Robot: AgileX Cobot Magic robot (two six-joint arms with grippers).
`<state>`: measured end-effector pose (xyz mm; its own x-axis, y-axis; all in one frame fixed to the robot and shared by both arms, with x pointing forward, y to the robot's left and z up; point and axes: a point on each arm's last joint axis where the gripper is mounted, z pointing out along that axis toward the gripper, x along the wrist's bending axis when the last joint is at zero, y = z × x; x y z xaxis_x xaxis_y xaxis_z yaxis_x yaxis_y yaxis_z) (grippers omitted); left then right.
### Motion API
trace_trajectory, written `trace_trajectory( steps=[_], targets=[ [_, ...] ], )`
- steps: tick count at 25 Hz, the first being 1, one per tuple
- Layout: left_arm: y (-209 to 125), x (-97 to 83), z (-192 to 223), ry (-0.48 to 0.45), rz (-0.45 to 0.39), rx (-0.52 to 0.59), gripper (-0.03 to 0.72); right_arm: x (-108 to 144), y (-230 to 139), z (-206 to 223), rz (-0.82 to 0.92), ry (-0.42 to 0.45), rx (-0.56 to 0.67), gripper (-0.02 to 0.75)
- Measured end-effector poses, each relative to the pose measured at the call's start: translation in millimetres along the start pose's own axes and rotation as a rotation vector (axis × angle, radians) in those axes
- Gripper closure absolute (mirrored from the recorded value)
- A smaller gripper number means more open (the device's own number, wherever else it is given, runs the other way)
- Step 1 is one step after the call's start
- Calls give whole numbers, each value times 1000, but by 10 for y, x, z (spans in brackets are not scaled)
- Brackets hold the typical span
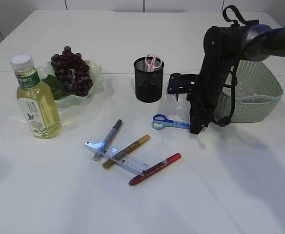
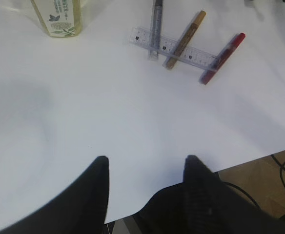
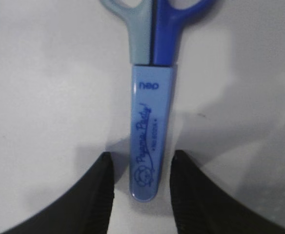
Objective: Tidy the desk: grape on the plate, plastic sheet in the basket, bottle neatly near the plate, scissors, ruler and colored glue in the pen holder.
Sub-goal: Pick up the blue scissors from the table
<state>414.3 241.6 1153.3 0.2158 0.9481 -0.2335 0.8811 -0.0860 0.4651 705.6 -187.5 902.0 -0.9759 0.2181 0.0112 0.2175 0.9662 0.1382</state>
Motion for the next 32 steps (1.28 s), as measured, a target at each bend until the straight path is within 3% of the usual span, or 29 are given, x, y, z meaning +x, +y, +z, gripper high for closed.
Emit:
trace_trajectory(
  steps=[13,20,32],
  targets=[
    [0,0,0,0,0,0,326,-27,-1,19,-5,-17,5,418],
    [0,0,0,0,0,0,326,-22,-5,19,-5,-11,8,529],
    [0,0,0,0,0,0,326,19,-5,24,25,36,9,585]
  ],
)
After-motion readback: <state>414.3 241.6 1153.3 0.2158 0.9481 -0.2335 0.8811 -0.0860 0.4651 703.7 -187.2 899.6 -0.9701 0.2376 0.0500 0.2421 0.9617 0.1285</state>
